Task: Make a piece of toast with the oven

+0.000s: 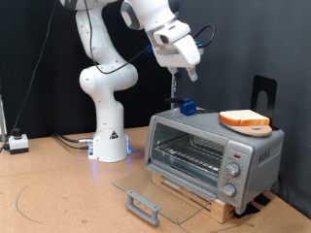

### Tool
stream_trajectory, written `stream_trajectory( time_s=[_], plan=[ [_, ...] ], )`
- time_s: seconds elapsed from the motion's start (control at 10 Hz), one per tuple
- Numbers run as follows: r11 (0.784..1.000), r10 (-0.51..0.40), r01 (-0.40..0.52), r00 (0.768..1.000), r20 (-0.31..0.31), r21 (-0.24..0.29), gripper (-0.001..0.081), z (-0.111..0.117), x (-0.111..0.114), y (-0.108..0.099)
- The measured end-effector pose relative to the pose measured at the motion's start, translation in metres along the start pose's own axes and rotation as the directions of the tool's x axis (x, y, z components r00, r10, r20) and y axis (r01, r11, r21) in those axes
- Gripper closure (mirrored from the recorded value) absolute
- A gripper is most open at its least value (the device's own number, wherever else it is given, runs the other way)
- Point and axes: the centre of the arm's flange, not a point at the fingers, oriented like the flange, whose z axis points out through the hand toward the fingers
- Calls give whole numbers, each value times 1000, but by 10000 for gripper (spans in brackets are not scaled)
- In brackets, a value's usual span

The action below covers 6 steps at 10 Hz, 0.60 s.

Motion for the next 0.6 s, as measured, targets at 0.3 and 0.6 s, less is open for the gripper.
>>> stream_trajectory(
  time_s=[0.3, 0.6],
  plan=[
    [999, 18, -19, 999, 37, 48, -3, -8, -6, -39],
    [997, -14, 11, 999, 41, 74, -3, -13, -16, -60]
  ],
)
